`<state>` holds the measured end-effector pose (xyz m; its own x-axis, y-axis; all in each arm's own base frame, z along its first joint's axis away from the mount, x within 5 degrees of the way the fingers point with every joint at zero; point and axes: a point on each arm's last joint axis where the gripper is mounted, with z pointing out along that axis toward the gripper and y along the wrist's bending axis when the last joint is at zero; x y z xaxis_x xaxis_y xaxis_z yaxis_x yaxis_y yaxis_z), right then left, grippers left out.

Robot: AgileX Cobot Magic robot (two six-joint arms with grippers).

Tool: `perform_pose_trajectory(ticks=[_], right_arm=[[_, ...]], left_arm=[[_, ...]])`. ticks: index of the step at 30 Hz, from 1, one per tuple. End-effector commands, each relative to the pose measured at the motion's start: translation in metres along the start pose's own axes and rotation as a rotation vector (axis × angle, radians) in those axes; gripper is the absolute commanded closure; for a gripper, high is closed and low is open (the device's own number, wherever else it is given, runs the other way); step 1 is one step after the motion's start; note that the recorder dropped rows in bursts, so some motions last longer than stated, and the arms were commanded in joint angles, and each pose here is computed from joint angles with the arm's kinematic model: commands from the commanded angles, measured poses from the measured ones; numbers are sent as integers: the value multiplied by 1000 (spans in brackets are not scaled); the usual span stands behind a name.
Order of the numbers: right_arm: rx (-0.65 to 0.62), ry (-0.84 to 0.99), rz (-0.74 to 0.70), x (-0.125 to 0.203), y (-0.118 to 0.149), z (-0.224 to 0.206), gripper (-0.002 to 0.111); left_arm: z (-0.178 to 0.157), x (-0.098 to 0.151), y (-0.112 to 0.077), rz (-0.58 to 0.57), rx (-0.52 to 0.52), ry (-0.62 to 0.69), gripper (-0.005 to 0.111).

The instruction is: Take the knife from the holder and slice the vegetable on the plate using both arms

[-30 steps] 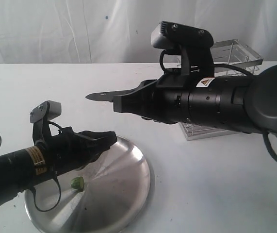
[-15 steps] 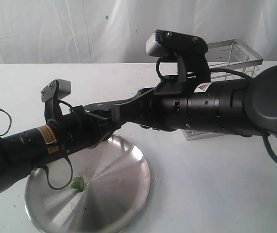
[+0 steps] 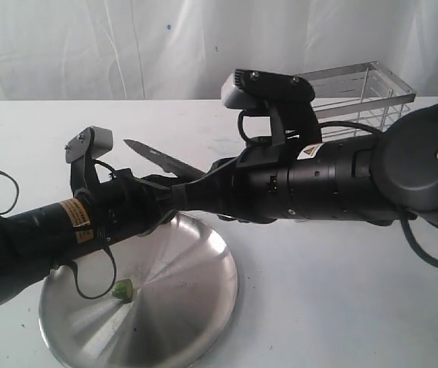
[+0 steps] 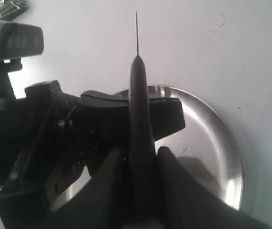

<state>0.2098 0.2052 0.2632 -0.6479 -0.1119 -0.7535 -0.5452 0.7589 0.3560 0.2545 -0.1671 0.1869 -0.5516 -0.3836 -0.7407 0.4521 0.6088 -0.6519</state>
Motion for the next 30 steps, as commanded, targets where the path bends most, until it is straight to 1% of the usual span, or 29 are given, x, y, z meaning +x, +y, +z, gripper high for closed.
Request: perform_pose_trajectory(ticks=[1,5,9,12,15,19,24,26,27,28,30], right_arm=[[-8,32,-19,3,0,2,108],[-11,38,-19,3,1,2,108],[-10,137,1,16,-3,17,108],[-3,144,10,18,-4,20,108],[-1,135,10,17,-4,20,108],[-2,137,10,17,-4,20,108],[-1,137,12,17,-4,20,108],[-2,139,12,17,-4,20,108],[-5,146,12,18,-4,20,108],[-15,170,13,20,-3,19,108],[-25,193,12,22,-2,19,108]], left_arm=[[0,-3,-3,13,19,-24,107],[0,0,-5,50,44,9,107],[0,4,-8,103,71,48,107],[-1,8,-7,134,68,92,107],[-1,12,-1,148,7,148,107],[-2,15,5,156,-57,188,107],[-2,14,5,165,-58,171,107],[-2,14,10,180,-105,174,107],[-3,14,14,179,-150,179,107],[-4,11,23,153,-235,169,107],[-7,3,31,145,-258,133,107]])
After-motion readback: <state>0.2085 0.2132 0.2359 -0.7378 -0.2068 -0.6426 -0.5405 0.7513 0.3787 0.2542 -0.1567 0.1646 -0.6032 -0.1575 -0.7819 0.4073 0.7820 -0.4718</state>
